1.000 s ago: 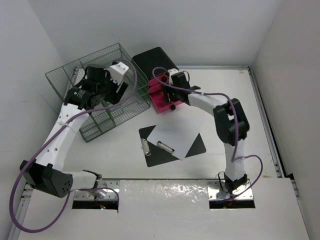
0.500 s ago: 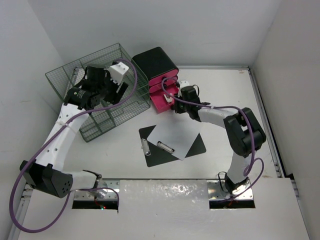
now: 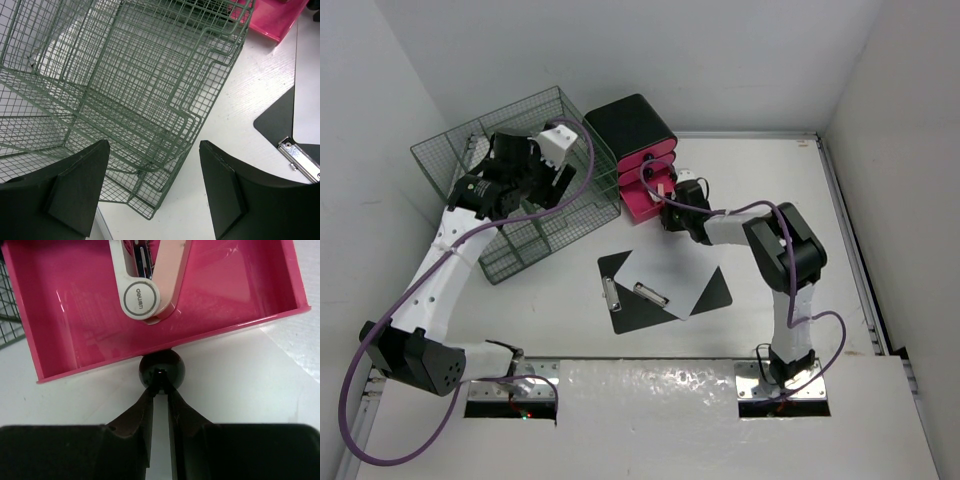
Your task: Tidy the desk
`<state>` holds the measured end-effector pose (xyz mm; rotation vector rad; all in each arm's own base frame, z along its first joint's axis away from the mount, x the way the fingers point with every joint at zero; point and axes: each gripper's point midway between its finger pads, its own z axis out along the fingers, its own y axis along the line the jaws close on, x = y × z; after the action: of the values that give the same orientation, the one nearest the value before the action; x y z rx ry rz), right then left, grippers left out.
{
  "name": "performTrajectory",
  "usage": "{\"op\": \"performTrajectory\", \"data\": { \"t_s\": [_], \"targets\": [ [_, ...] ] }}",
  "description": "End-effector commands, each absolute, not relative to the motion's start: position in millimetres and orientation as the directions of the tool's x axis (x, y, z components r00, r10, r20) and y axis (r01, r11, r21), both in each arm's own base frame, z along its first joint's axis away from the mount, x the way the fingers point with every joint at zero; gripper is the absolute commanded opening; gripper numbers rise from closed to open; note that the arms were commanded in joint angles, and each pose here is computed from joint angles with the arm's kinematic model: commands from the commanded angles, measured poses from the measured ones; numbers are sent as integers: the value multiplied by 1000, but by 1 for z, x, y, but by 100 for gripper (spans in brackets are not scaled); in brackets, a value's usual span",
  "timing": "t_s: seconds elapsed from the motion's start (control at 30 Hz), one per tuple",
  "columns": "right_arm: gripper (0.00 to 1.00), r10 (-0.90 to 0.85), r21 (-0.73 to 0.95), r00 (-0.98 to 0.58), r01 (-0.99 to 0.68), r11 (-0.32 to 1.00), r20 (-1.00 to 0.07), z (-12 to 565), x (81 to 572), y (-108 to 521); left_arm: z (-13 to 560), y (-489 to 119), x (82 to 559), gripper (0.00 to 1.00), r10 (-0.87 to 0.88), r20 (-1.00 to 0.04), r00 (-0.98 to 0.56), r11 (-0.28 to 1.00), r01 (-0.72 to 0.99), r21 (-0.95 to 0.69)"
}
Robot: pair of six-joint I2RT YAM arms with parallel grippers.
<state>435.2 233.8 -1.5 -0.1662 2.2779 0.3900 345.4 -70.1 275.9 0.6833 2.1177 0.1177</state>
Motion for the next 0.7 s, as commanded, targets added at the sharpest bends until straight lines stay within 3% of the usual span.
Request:
{"op": "performTrajectory", "data": {
  "t_s": [0.0, 0.67],
  "targets": [
    [17, 100, 277, -568, -234, 932, -817, 35, 470, 248, 290, -68, 344, 71, 507, -751, -422, 847, 406, 344],
    [15, 225, 345, -401, -257, 903, -888, 52, 548, 285, 280, -67, 347, 71, 521, -729, -444, 841, 416, 347]
  ]
}}
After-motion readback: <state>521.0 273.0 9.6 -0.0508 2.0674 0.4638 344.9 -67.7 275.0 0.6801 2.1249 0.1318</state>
